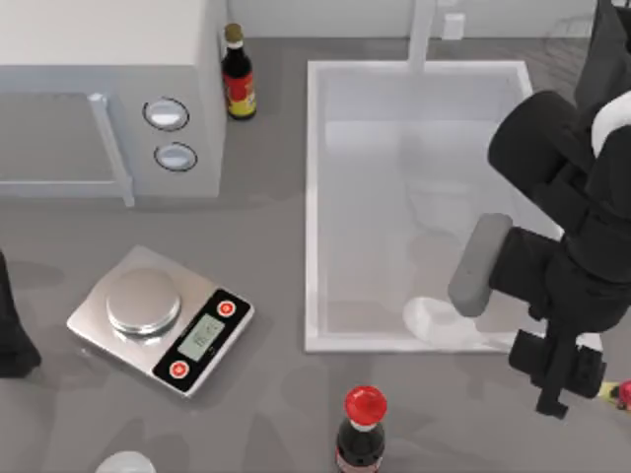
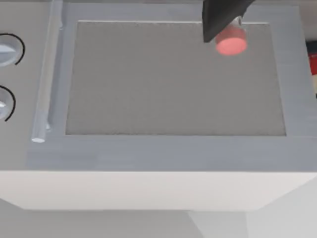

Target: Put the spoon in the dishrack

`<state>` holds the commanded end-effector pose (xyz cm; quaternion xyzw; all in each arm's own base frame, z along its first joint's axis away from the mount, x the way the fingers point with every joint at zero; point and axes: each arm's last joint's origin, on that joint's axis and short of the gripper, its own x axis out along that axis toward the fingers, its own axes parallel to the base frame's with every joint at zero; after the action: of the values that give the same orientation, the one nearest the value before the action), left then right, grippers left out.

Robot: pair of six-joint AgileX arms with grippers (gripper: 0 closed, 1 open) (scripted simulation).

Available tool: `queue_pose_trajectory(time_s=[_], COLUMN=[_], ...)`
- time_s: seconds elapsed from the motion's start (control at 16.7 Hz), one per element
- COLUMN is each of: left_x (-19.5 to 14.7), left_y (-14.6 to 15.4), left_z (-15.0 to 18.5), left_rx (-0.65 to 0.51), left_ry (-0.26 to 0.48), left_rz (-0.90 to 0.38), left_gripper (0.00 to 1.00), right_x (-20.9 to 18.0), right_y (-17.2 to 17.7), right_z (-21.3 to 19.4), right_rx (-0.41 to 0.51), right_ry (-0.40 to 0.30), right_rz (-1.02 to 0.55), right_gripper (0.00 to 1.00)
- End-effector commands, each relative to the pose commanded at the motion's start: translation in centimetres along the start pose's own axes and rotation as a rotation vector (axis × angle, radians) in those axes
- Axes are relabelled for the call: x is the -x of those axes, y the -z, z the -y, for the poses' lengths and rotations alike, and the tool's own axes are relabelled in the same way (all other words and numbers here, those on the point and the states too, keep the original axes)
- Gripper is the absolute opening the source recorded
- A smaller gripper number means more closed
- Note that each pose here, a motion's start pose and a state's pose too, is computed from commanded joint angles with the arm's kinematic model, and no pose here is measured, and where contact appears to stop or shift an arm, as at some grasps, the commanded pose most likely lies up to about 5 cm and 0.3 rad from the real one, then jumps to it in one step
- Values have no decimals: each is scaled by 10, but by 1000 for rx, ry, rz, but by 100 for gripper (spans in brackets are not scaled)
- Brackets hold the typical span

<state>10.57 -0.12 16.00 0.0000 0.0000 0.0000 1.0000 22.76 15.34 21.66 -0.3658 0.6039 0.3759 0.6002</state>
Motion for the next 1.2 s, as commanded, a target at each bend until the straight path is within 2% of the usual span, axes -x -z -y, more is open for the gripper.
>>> queue_pose_trajectory(time_s=[0.36, 0.48, 0.84, 1.02, 1.2], left_x=[0, 0, 0, 0, 0], left_y=[0, 0, 0, 0, 0], left_z=[0, 0, 0, 0, 0], left_rx=[0, 0, 0, 0, 0], left_ry=[0, 0, 0, 0, 0], left_rz=[0, 0, 0, 0, 0], left_gripper=[100, 100, 100, 100, 100], right_x=[87, 98, 98, 104, 115], right_y=[17, 21, 21, 31, 52], right_z=[-10, -12, -10, 8, 39], right_rx=[-7, -11, -24, -139, -336], right_ry=[8, 15, 15, 31, 82], right_rz=[14, 26, 41, 162, 375], right_gripper=[0, 0, 0, 0, 0])
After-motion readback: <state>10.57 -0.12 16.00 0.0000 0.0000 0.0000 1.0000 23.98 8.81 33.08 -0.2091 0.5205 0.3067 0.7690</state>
